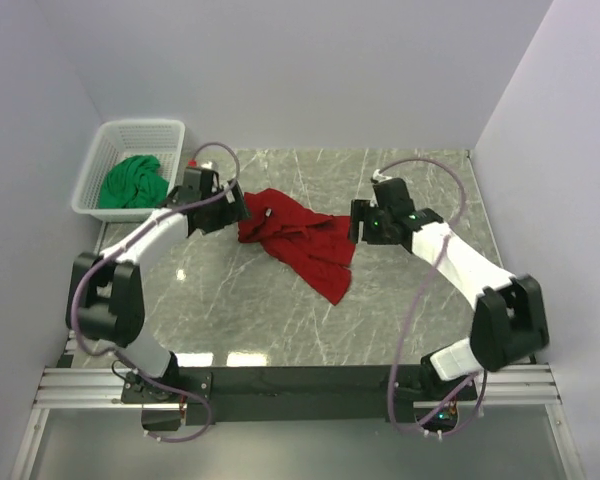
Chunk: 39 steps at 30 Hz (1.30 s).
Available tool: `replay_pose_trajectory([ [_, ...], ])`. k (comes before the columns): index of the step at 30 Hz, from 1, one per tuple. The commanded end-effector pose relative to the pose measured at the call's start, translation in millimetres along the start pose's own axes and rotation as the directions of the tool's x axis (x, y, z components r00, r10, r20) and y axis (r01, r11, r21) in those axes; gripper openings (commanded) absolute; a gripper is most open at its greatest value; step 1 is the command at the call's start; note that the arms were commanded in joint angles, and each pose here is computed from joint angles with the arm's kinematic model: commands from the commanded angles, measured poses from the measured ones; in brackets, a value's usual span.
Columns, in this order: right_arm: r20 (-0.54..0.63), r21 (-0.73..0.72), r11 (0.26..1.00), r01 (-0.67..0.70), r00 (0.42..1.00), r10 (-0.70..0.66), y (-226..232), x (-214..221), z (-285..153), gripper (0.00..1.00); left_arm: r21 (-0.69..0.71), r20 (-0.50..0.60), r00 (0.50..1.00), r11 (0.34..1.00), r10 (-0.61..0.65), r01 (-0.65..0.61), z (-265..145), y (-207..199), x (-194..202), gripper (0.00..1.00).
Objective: Fold and stack the t-shirts
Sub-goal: Move the tshirt to the center of the board, then flatten the tshirt out
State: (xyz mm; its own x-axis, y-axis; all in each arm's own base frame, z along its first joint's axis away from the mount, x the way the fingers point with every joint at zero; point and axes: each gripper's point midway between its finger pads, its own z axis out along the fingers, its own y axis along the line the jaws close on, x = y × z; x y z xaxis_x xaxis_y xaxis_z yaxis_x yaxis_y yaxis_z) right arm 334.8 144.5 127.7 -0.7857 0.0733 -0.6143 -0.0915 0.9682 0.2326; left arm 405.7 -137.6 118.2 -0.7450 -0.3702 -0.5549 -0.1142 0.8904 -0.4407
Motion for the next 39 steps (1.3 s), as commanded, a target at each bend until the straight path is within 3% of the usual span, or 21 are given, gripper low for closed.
replay_pose_trajectory([
  [1,0.030,0.052,0.998,0.019,0.999,-0.020,0.6,-28.6,19.8,0.76,0.082,0.045,0.996,0.994,0.072,-0.076,-27.8,-34.6,10.7,0.93],
  [6,0.027,0.089,0.994,0.070,0.997,-0.073,0.2,-50.2,61.2,0.72,0.183,-0.075,0.993,0.980,0.088,-0.073,-22.2,-69.7,79.1,0.93],
  [13,0.011,0.117,0.993,0.021,1.000,-0.022,-1.7,-50.0,99.4,0.68,0.154,-0.173,0.978,0.984,0.117,-0.091,9.5,-102.0,137.9,0.91],
  [28,-0.072,0.163,0.986,0.031,0.997,-0.019,3.5,-0.6,136.0,0.65,0.063,-0.159,0.987,0.998,0.030,-0.020,55.6,-101.9,158.4,0.80],
  [30,-0.087,0.171,0.984,0.040,0.996,-0.025,5.3,6.7,138.0,0.64,0.048,-0.147,0.989,0.998,0.034,-0.027,58.2,-98.9,156.1,0.69],
  [33,-0.106,0.211,0.977,0.038,0.994,-0.015,-2.0,16.5,137.4,0.48,0.022,-0.137,0.989,0.998,0.055,-0.052,63.5,-92.3,156.2,0.45],
  [34,-0.108,0.232,0.972,0.034,0.994,-0.009,-6.8,21.4,134.8,0.30,0.005,-0.142,0.987,0.997,0.072,-0.072,66.0,-87.0,158.5,0.33],
  [35,-0.100,0.254,0.967,0.028,0.995,-0.003,-11.4,22.5,132.2,0.22,-0.013,-0.139,0.987,0.996,0.083,-0.086,67.2,-82.9,156.7,0.12],
  [36,-0.097,0.270,0.962,0.028,0.995,-0.002,-15.7,23.3,128.7,0.15,-0.025,-0.132,0.987,0.995,0.095,-0.100,67.7,-81.6,152.4,0.03],
  [37,-0.098,0.289,0.957,0.022,0.995,0.007,-23.4,26.1,122.2,0.05,-0.062,-0.110,0.987,0.990,0.117,-0.125,68.8,-72.7,143.1,0.01],
  [39,-0.123,0.320,0.947,0.014,0.992,0.027,-35.0,34.1,111.7,0.00,-0.130,-0.115,0.984,0.980,0.138,-0.153,63.2,-54.4,133.1,0.01],
])
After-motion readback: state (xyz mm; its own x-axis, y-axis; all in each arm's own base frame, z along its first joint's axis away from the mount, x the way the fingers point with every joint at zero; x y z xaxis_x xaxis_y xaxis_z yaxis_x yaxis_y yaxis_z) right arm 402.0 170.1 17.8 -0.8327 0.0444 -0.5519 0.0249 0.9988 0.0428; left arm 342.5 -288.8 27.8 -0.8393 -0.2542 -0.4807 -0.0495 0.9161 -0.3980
